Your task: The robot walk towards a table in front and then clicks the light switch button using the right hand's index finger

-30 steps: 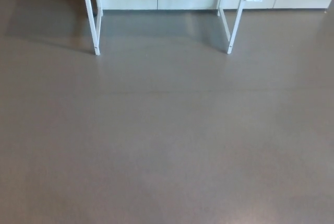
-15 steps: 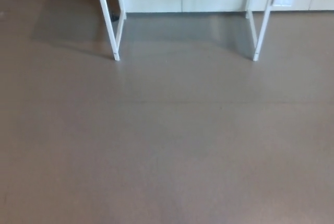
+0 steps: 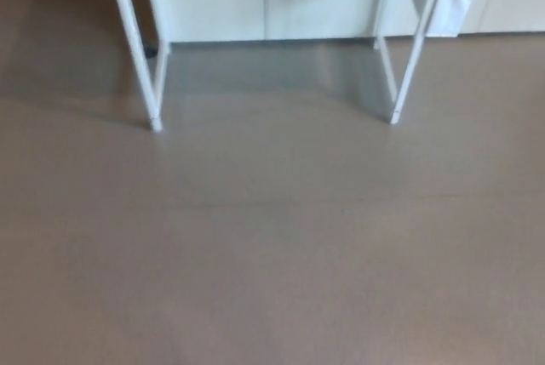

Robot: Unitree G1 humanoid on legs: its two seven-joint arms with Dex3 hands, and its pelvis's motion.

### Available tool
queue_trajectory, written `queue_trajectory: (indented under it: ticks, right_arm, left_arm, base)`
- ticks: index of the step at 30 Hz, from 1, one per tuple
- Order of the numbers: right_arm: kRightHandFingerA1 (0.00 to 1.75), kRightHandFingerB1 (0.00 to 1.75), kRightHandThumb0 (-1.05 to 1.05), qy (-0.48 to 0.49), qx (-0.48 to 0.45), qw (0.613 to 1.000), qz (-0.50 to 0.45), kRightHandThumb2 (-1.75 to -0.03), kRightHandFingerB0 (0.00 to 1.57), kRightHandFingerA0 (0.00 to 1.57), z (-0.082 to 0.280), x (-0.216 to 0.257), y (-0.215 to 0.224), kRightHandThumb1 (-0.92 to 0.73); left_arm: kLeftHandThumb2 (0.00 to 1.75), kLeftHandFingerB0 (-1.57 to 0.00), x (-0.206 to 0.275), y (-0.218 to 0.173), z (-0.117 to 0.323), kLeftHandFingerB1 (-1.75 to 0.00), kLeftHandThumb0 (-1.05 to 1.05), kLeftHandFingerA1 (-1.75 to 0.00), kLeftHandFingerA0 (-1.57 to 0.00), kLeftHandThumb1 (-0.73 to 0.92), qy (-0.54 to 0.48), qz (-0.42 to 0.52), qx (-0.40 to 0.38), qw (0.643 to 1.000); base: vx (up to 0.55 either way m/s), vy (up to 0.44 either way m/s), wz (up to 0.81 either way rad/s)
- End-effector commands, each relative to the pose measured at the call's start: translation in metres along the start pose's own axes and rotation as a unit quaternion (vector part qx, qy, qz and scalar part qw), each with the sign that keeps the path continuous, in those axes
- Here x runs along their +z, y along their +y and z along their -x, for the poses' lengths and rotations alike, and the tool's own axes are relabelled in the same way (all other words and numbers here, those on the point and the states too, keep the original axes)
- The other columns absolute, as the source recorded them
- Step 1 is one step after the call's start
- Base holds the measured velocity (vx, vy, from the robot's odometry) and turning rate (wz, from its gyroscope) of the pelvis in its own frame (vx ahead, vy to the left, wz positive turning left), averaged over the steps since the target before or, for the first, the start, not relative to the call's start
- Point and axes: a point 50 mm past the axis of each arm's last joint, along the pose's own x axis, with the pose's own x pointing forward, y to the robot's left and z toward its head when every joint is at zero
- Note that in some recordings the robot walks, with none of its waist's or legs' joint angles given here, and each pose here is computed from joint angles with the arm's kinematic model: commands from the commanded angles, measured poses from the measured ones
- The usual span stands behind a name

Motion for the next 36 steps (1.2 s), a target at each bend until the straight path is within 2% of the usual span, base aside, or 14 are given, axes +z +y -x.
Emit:
queue_trajectory:
  ticks: [1,4,5,6,8,9,12,18,27,36]
  right_arm:
    - [0.62,0.50,0.01,-0.007,-0.009,1.000,0.004,-0.87,0.16,0.44,-0.0006,0.0011,-0.0054,-0.46]
    - [0.64,0.52,-0.03,-0.011,-0.008,1.000,0.007,-0.87,0.18,0.46,-0.0014,0.0021,-0.0051,-0.44]
    - [0.63,0.51,0.00,-0.013,-0.007,1.000,0.009,-0.87,0.17,0.44,-0.0005,0.0027,-0.0049,-0.46]
    - [0.63,0.51,0.00,-0.015,-0.006,1.000,0.010,-0.87,0.17,0.44,0.0001,0.0036,-0.0038,-0.46]
    - [0.63,0.51,0.00,-0.015,-0.007,1.000,0.011,-0.87,0.17,0.44,-0.0008,0.0046,-0.0033,-0.46]
    - [0.62,0.51,0.00,-0.018,-0.001,1.000,0.016,-0.88,0.16,0.42,-0.0002,0.0046,-0.0033,-0.46]
    - [0.63,0.50,-0.01,-0.016,-0.005,1.000,0.024,-0.88,0.16,0.45,0.0001,0.0051,-0.0027,-0.47]
    - [0.63,0.51,-0.02,-0.018,-0.005,1.000,0.019,-0.88,0.17,0.45,-0.0006,0.0060,-0.0023,-0.46]
    - [0.61,0.51,-0.02,-0.019,-0.002,0.999,0.032,-0.90,0.17,0.41,-0.0001,0.0055,-0.0030,-0.48]
    - [0.64,0.51,0.00,-0.021,-0.003,0.999,0.034,-0.89,0.18,0.46,-0.0017,0.0052,-0.0023,-0.48]
  left_arm:
    - [0.61,-0.23,0.0002,0.0026,0.0016,-0.34,-0.13,-0.46,-0.46,0.73,0.007,-0.005,0.000,1.000]
    - [0.61,-0.23,0.0021,0.0016,0.0009,-0.34,-0.13,-0.45,-0.43,0.73,0.004,-0.008,-0.002,1.000]
    - [0.97,-0.11,0.0022,0.0013,0.0011,-0.49,-0.12,-0.58,-0.31,0.55,0.004,-0.009,-0.001,1.000]
    - [0.97,-0.11,0.0028,0.0012,0.0012,-0.49,-0.12,-0.58,-0.31,0.55,0.004,-0.012,0.001,1.000]
    - [0.97,-0.12,0.0035,0.0011,0.0005,-0.49,-0.12,-0.59,-0.32,0.55,0.004,-0.013,0.001,1.000]
    - [0.60,-0.26,0.0027,0.0021,-0.0008,-0.35,-0.14,-0.45,-0.44,0.72,0.004,-0.015,0.006,1.000]
    - [0.60,-0.28,0.0030,0.0017,-0.0006,-0.36,-0.15,-0.44,-0.41,0.72,0.004,-0.018,0.004,1.000]
    - [0.60,-0.30,0.0032,0.0016,-0.0009,-0.37,-0.17,-0.44,-0.42,0.72,0.004,-0.025,0.007,1.000]
    - [0.60,-0.28,0.0053,0.0004,-0.0002,-0.36,-0.21,-0.42,-0.36,0.75,-0.001,-0.039,-0.008,0.999]
    - [0.60,-0.32,0.0074,-0.0014,-0.0021,-0.38,-0.21,-0.42,-0.38,0.73,0.001,-0.045,0.002,0.999]
  base:
    - [0.32,0.068,0.08]
    - [0.26,0.004,0.12]
    - [0.36,-0.047,0.18]
    - [0.35,-0.105,0.25]
    - [0.41,-0.158,0.32]
    - [0.55,-0.350,-0.60]
    - [0.42,-0.186,0.62]
    - [0.32,-0.061,-0.06]
    - [0.36,0.143,-0.22]
    - [0.19,0.066,0.06]
